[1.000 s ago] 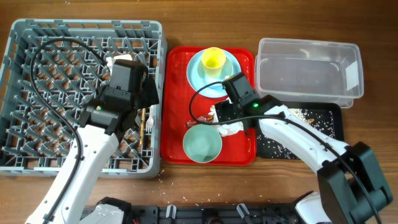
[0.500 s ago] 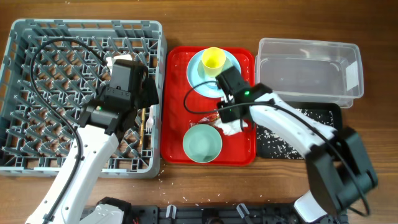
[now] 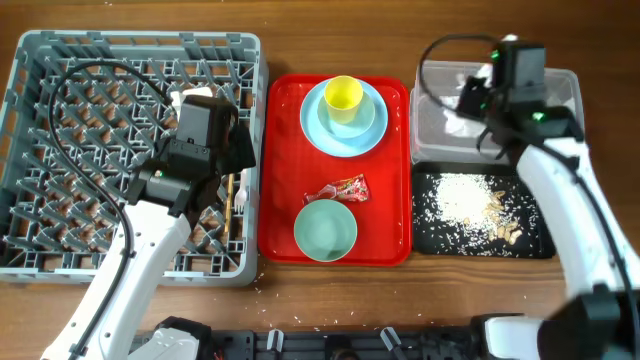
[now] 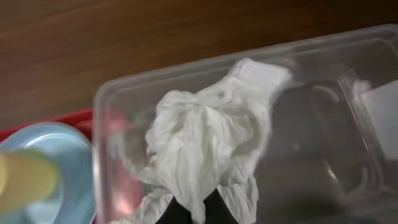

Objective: Sort waste into correct bins and load items into the dishwasher rack
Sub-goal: 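Drop the tissue into the clear plastic bin, then return the right gripper to the green bowl on the tray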

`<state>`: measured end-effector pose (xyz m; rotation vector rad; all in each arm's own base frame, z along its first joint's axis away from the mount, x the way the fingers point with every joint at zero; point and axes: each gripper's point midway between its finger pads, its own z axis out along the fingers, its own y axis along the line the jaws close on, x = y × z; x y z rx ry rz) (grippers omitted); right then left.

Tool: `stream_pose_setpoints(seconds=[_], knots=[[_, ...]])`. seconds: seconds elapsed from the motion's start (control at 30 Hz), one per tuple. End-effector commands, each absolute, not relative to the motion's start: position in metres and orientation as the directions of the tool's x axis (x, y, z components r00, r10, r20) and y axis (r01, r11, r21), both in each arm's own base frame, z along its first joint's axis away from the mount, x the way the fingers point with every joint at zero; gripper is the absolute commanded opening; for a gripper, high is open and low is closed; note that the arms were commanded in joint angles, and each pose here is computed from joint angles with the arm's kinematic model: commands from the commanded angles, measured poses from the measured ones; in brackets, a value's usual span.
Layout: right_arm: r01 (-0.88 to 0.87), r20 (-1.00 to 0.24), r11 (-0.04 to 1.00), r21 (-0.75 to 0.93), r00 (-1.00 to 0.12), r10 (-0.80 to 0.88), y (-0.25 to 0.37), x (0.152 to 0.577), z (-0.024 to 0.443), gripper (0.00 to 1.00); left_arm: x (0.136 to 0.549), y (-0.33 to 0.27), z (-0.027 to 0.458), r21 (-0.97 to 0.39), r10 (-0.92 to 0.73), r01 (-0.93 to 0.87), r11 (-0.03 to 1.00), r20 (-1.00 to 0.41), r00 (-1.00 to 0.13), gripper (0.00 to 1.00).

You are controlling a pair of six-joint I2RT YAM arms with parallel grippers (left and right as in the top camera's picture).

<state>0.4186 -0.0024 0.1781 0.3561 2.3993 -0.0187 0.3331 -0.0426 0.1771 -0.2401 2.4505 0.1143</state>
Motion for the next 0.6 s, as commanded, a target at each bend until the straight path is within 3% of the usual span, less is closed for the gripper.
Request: stream_pose_setpoints(seconds=[0.0, 0.03, 0.07, 0.1, 0.13, 0.17, 0.27, 0.37, 0.4, 0.47, 0.57], knots=[[0.315, -0.569, 0.942, 0.119, -0.756, 0.324, -0.023, 0.436, 0.128, 0.05, 0.333, -0.041, 0.178, 0.022, -0.153, -0.216, 0.976, -0.636, -0.757, 1.00], [0.331, -0.549, 0.937, 0.111, -0.765, 0.335, -0.029, 0.437, 0.116, 0.13, 0.333, -0.041, 0.178, 0.022, -0.153, -0.216, 0.976, -0.636, -0.757, 1.00], [0.339, -0.544, 0.935, 0.108, -0.767, 0.340, -0.032, 0.436, 0.113, 0.41, 0.333, -0.041, 0.178, 0.022, -0.153, -0.216, 0.976, -0.636, -0.757, 1.00], [0.341, -0.550, 0.933, 0.112, -0.761, 0.344, -0.035, 0.436, 0.118, 0.75, 0.333, -0.041, 0.178, 0.022, -0.153, -0.216, 0.976, -0.636, -0.757, 1.00], [0.332, -0.568, 0.934, 0.132, -0.747, 0.346, -0.034, 0.436, 0.131, 0.93, 0.333, -0.041, 0.178, 0.022, -0.153, -0.216, 0.976, -0.636, -0.757, 1.00], [0.280, -0.604, 0.947, 0.155, -0.732, 0.315, -0.028, 0.437, 0.152, 1.00, 0.333, -0.041, 0.178, 0.022, -0.153, -0.216, 0.976, -0.635, -0.757, 1.00], [0.088, -0.684, 0.963, 0.256, -0.687, 0.245, 0.003, 0.423, 0.216, 1.00, 0.333, -0.041, 0.178, 0.022, -0.153, -0.216, 0.976, -0.636, -0.757, 1.00], [-0.099, -0.584, 0.914, 0.393, -0.795, 0.165, 0.066, 0.365, 0.230, 0.96, 0.333, -0.041, 0.178, 0.022, -0.153, -0.216, 0.976, -0.635, -0.757, 1.00], [-0.170, -0.563, 0.904, 0.392, -0.822, 0.089, 0.086, 0.351, 0.226, 0.89, 0.333, -0.041, 0.178, 0.022, -0.153, -0.216, 0.976, -0.636, -0.757, 1.00], [-0.269, -0.495, 0.880, 0.392, -0.868, -0.045, 0.126, 0.322, 0.211, 0.61, 0.333, -0.041, 0.178, 0.023, -0.153, -0.216, 0.976, -0.635, -0.757, 1.00], [-0.195, -0.304, 0.901, 0.388, -0.950, -0.075, 0.157, 0.279, 0.182, 0.16, 0.333, -0.041, 0.178, 0.022, -0.153, -0.216, 0.976, -0.636, -0.757, 1.00]])
